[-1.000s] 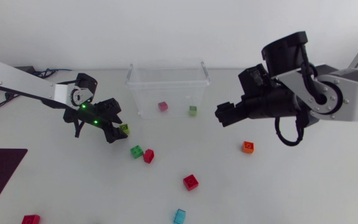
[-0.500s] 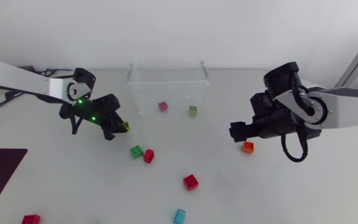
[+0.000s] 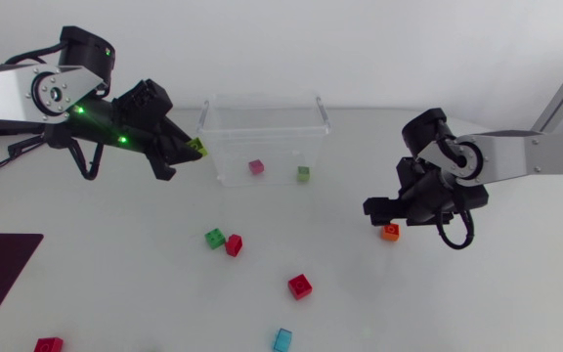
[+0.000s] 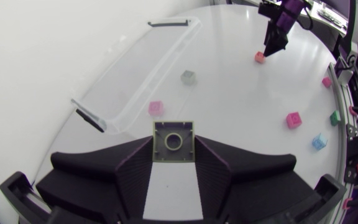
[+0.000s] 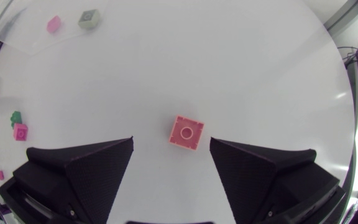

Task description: Pick up the duplo bricks and place them in the container

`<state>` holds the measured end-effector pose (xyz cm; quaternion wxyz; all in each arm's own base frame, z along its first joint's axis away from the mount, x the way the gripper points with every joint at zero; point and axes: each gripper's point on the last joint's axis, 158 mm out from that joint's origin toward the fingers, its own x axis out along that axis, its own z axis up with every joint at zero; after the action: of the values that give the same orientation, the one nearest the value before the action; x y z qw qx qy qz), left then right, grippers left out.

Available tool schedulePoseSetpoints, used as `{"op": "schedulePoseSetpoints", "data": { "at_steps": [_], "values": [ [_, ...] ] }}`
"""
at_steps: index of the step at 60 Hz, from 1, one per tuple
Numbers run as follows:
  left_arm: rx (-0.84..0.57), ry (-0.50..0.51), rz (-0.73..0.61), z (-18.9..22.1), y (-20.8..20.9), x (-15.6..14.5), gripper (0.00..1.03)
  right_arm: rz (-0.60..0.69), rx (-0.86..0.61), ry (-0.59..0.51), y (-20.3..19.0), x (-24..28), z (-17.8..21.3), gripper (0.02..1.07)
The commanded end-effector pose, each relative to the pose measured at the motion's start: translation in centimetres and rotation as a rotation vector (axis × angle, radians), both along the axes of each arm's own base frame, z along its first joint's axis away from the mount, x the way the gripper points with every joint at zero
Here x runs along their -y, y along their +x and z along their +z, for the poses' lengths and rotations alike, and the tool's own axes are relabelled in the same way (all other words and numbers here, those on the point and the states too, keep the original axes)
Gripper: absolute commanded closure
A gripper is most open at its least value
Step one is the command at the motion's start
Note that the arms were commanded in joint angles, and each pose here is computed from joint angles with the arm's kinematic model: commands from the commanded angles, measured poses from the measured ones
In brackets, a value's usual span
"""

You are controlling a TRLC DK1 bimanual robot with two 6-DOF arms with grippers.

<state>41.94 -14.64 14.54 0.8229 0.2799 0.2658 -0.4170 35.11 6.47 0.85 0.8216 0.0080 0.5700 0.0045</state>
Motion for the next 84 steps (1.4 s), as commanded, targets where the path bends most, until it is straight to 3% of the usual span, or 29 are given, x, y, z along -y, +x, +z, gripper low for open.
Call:
{"op": "schedulePoseSetpoints", "data": {
  "at_steps": [1,10,19,22,27,37,47,56,59,64,68,72,84],
  "values": [
    [0.039,-0.084,0.052,3.8,1.1,1.4,0.82,-0.058,-0.035,-0.012,0.1,0.9,-0.8,0.19],
    [0.146,-0.179,0.202,7.5,5.0,1.7,0.82,-0.082,-0.062,-0.024,0.4,1.8,-1.7,0.19],
    [0.190,-0.221,0.273,8.5,7.6,2.5,0.82,-0.098,-0.094,-0.025,0.7,2.4,-3.1,0.23],
    [0.217,-0.245,0.305,9.0,8.6,2.6,0.82,-0.104,-0.095,-0.024,0.8,2.4,-3.5,0.30],
    [0.216,-0.256,0.342,8.4,10.2,3.2,0.82,-0.106,-0.098,-0.026,0.8,2.4,-4.0,0.35],
    [0.195,-0.246,0.384,6.0,12.2,4.7,0.82,-0.117,-0.109,-0.028,0.7,2.5,-5.0,0.35],
    [0.225,-0.223,0.442,4.0,14.5,4.8,0.82,-0.121,-0.096,-0.025,1.1,2.6,-5.0,0.49],
    [0.230,-0.210,0.473,2.6,16.0,4.5,0.80,-0.116,-0.091,-0.026,1.2,2.6,-5.4,0.74],
    [0.224,-0.217,0.484,2.5,16.1,4.3,0.70,-0.112,-0.085,-0.026,1.1,2.6,-5.3,0.75],
    [0.222,-0.215,0.488,2.3,16.1,4.3,0.30,-0.091,-0.066,-0.026,0.9,2.3,-4.5,0.77],
    [0.226,-0.214,0.489,2.6,16.0,4.2,0.13,-0.073,-0.039,-0.028,0.7,2.0,-3.5,0.78],
    [0.234,-0.218,0.490,3.3,15.7,4.0,0.05,-0.058,0.001,-0.037,0.9,1.9,-2.0,0.79],
    [0.257,-0.229,0.494,6.5,13.1,2.9,0.05,-0.013,0.128,-0.022,2.0,0.7,3.6,0.79]
  ]
}}
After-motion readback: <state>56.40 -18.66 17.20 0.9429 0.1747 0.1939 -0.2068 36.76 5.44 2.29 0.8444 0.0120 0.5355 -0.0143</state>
